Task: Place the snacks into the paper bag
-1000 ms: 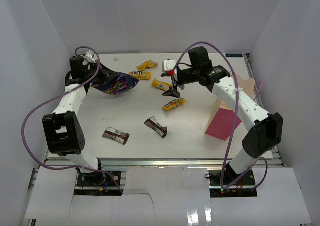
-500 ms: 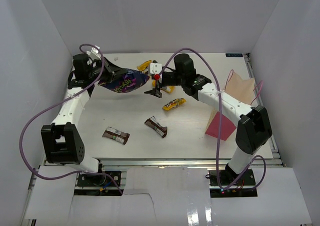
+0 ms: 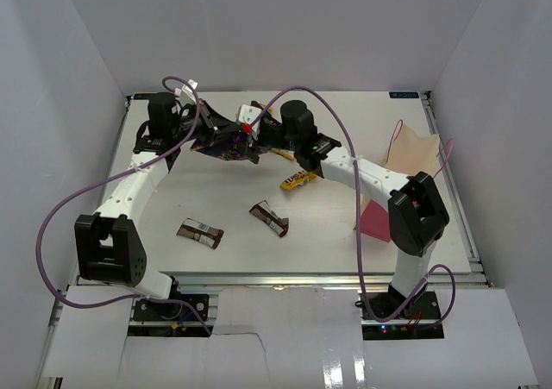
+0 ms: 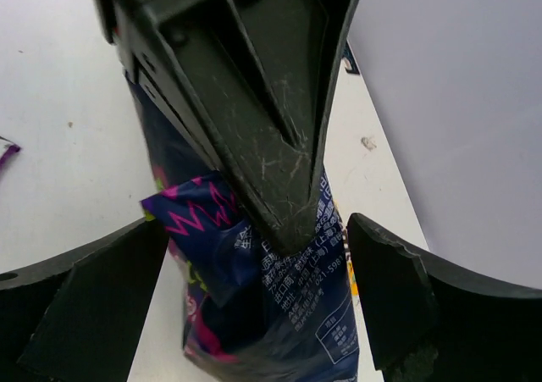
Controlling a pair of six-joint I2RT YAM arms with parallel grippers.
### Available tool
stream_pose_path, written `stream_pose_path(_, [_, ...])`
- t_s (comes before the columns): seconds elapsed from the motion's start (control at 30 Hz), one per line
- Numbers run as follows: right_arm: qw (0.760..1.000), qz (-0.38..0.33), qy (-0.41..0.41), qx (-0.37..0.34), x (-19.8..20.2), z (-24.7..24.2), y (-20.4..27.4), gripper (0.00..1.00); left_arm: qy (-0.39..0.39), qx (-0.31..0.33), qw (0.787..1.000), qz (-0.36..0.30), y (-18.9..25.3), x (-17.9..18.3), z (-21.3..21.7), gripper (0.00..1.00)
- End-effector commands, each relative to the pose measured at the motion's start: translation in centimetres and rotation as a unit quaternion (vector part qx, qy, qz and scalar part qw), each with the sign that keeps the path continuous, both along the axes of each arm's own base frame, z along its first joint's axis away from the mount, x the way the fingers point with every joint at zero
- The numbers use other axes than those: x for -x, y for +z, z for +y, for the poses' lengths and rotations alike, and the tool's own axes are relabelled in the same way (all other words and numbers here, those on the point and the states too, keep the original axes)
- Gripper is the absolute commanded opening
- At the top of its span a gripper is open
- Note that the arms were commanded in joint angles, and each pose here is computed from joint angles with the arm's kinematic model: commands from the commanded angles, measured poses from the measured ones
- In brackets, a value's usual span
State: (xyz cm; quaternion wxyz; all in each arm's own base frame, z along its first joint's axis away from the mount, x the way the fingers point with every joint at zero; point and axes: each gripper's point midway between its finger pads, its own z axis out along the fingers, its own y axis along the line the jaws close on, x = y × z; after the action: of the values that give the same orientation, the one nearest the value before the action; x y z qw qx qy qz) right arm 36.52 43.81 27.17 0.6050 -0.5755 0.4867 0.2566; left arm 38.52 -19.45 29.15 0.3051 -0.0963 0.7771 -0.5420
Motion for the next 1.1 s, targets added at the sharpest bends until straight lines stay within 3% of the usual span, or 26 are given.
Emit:
stream_pose_path(0.0, [0.999,-0.022,-0.04,-0.022,-1.8,0.0,1.9,0.91,-0.019,0.026,0.993,-0.118,7.1,2.1,-0.7,0.0])
stream_pose_path(0.23, [0.996,-0.033,-0.079,0.001,-3.0,-1.0,0.1,0.99,-0.027,0.037,0.991,-0.122,8.0,3.0,-1.1,0.0])
stream_pose_path(0.3, [0.997,-0.031,-0.077,0.003,-2.9,-1.1,-0.2,0.91,-0.031,0.04,0.991,-0.123,8.2,3.3,-1.2,0.0])
stream_pose_path(0.4, [0.998,-0.028,-0.057,0.001,-2.2,-1.1,-0.2,0.69,-0.033,0.041,0.991,-0.124,8.4,3.6,-1.3,0.0])
stream_pose_path(0.5, [0.999,-0.024,-0.032,-0.001,-1.1,-0.9,0.1,0.47,-0.033,0.044,0.991,-0.122,8.4,3.8,-1.2,0.0])
stream_pose_path(0.53, [0.999,-0.023,-0.023,-0.002,-0.7,-0.9,0.2,0.34,-0.033,0.045,0.991,-0.122,8.5,3.9,-1.3,0.0])
stream_pose_path(0.57, [1.0,-0.022,-0.018,-0.003,-0.5,-0.8,0.3,0.27,-0.034,0.046,0.991,-0.124,8.6,4.0,-1.3,0.0])
stream_pose_path(0.67, [1.0,-0.022,-0.01,-0.005,0.0,-0.9,0.6,0.16,-0.032,0.048,0.991,-0.125,8.8,4.1,-1.2,0.0])
stream_pose_path(0.73, [1.0,-0.021,-0.01,-0.007,0.1,-1.0,0.9,0.13,-0.03,0.049,0.991,-0.124,8.8,4.2,-1.1,0.06])
stream_pose_path(0.8, [1.0,-0.019,-0.01,-0.009,0.2,-1.1,1.0,0.09,-0.03,0.049,0.991,-0.123,8.7,4.3,-1.1,0.23])
stream_pose_path(0.83, [1.0,-0.017,-0.012,-0.011,0.2,-1.2,1.2,0.08,-0.03,0.05,0.991,-0.122,8.6,4.4,-1.1,0.37])
stream_pose_path(0.97, [1.0,-0.011,-0.019,-0.019,0.1,-1.6,1.8,0.08,-0.035,0.049,0.99,-0.126,8.9,5.1,-1.1,0.64])
stream_pose_path(1.07, [0.999,-0.002,-0.025,-0.028,-0.1,-2.0,2.6,0.08,-0.037,0.041,0.989,-0.139,9.8,5.8,-1.0,0.72])
